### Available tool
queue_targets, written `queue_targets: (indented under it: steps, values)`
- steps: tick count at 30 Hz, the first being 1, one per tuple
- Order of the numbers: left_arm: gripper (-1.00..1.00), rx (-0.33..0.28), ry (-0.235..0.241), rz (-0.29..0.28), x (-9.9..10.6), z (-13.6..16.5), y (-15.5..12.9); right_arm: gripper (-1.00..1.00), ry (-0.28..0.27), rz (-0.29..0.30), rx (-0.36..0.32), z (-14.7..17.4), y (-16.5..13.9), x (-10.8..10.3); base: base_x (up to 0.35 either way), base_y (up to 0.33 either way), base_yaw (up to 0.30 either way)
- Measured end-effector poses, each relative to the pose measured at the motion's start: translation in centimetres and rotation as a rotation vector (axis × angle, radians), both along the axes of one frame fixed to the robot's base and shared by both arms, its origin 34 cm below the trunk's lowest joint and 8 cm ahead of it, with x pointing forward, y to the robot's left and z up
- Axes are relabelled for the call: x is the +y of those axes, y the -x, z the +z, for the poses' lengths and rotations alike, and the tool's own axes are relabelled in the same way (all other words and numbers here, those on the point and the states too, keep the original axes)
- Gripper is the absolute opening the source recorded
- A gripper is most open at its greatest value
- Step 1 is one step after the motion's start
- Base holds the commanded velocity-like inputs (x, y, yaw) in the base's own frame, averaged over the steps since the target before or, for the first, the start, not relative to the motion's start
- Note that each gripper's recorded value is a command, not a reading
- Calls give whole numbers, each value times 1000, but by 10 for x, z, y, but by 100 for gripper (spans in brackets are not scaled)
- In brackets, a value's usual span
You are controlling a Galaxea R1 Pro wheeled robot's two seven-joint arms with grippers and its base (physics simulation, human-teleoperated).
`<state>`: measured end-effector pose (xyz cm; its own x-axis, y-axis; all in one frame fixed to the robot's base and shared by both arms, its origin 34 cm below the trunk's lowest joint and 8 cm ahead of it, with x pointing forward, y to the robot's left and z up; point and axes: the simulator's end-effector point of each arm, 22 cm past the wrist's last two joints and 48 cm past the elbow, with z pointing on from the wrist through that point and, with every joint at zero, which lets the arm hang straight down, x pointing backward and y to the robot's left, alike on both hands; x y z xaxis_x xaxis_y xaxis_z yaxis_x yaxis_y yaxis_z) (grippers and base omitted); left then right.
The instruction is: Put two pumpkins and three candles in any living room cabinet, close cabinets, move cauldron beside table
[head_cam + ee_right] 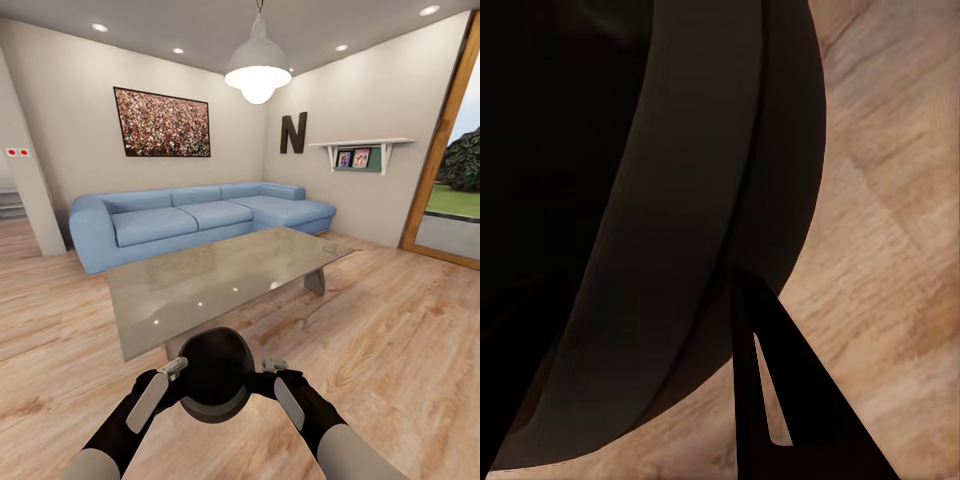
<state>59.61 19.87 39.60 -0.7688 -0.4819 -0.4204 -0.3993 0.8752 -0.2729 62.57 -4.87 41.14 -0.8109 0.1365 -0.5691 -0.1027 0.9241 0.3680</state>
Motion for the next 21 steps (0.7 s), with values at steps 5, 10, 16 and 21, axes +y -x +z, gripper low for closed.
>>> queue_targets:
  steps: [5, 10, 16, 21]
  values:
    - [-100, -4, -5, -1, 1, 2, -1, -100, -4, 0, -5, 1, -1, 1, 31, 0, 0]
    - [-100, -6, -6, -2, 1, 2, -1, -100, -5, -1, -7, 1, -1, 1, 3, 0, 0]
    - [-100, -5, -5, -1, 1, 2, -1, -100, -4, -1, -6, 1, -1, 1, 0, 0, 0]
    - [-100, -5, -5, -2, 1, 2, -1, -100, -4, -1, -6, 1, -1, 1, 0, 0, 0]
